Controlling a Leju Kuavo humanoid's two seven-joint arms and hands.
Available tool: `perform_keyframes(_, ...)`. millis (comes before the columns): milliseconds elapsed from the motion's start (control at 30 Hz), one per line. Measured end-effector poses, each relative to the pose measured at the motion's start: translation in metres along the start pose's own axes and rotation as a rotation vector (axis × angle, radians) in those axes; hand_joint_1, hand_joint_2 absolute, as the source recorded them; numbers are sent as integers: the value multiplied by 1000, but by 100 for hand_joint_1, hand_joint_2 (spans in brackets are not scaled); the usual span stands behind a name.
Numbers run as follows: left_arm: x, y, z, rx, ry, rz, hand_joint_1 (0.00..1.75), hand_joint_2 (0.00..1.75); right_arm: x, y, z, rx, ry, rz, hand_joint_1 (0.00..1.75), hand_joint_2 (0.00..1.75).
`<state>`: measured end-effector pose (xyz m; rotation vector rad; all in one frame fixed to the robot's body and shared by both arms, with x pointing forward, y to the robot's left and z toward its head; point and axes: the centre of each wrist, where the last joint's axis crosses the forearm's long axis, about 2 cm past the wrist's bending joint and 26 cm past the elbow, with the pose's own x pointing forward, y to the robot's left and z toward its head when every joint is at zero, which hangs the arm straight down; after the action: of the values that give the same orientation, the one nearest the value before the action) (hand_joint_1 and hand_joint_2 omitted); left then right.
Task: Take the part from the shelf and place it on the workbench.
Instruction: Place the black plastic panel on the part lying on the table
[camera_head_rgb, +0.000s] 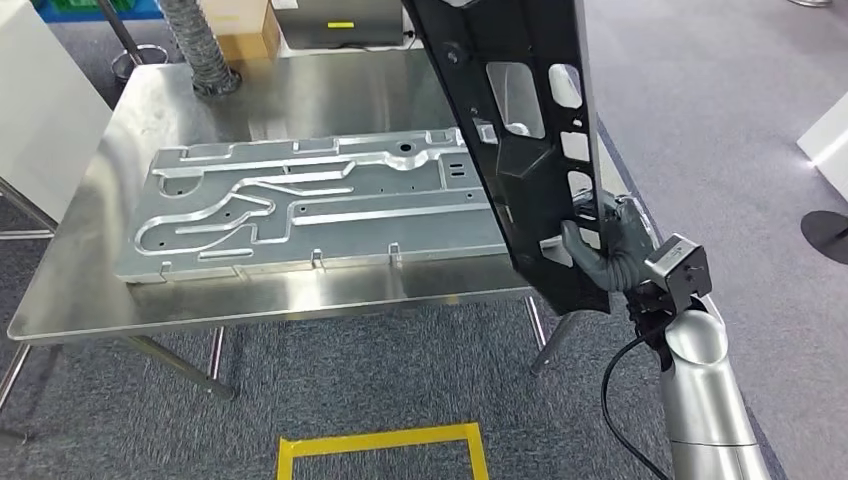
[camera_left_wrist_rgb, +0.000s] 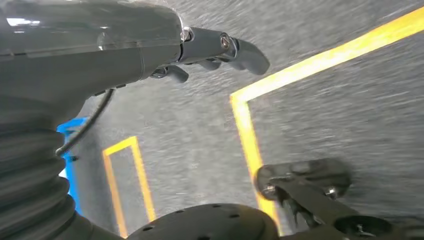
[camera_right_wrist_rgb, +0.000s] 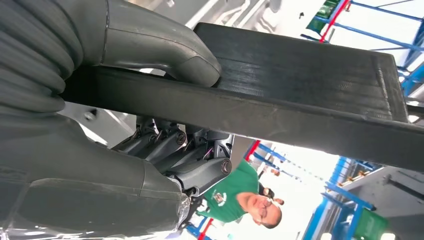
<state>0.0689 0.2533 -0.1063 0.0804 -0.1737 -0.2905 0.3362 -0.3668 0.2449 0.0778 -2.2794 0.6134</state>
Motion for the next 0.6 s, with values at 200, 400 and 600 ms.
perform_keyframes(200,5,2,0,4,-18,3,0,175,-1,-2,-13,9,-12,-13,141,175)
perform_keyframes(400,7,0,0,0,-23,4,0,175,-5,-8,-20,25,-24,-25,141,175)
perform_keyframes(600,3,-2,0,-4,-14,-1,0,175,-7,-13,-31,32,-15,-21,141,175)
